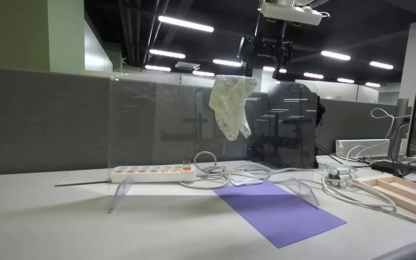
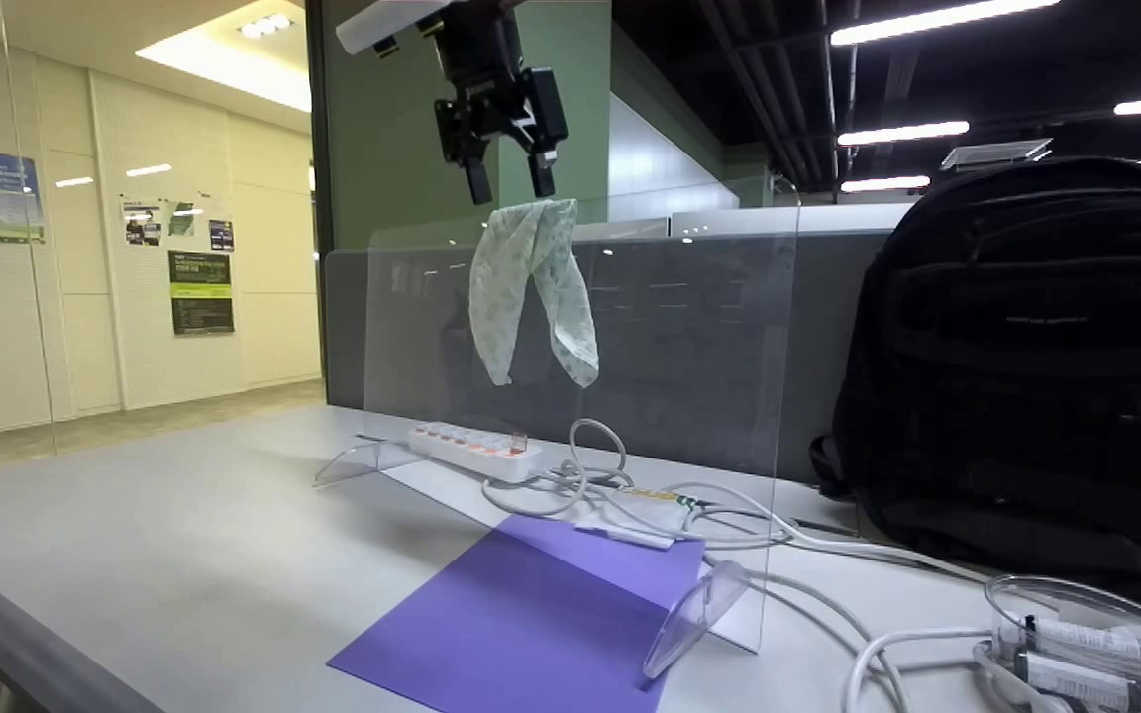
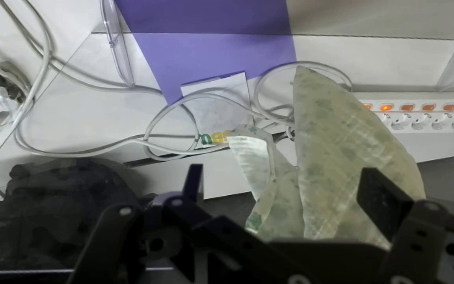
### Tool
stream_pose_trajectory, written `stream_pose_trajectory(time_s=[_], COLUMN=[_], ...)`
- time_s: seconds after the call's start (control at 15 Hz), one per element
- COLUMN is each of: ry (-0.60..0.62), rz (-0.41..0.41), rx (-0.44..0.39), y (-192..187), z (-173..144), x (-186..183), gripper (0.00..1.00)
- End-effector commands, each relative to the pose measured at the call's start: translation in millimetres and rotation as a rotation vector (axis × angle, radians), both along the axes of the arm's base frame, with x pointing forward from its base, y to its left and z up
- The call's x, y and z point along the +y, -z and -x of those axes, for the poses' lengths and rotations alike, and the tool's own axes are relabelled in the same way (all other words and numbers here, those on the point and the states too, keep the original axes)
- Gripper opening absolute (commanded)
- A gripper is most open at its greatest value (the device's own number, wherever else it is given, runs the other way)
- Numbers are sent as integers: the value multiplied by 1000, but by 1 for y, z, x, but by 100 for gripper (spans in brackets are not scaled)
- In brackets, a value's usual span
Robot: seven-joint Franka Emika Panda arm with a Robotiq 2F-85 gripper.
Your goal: Take the towel and put it on the table
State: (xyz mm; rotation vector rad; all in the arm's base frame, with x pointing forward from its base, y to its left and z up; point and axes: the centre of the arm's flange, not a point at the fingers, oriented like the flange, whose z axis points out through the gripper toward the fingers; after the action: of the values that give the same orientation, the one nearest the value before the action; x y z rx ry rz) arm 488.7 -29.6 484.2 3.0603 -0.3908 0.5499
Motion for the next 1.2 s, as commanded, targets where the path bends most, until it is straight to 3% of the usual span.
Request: stream_pose_trajectory(time_s=[0.0, 0.53, 0.6, 0.73, 1.13], ry=[-36, -105, -112, -127, -184], rz=[10, 26, 28, 40, 80], rx=[15, 53, 53, 51, 50], y=[-2, 21, 23, 25, 26], z=[-24, -58, -60, -65, -66], x=[2, 7, 8, 10, 25], gripper=[100, 100, 75, 67, 23])
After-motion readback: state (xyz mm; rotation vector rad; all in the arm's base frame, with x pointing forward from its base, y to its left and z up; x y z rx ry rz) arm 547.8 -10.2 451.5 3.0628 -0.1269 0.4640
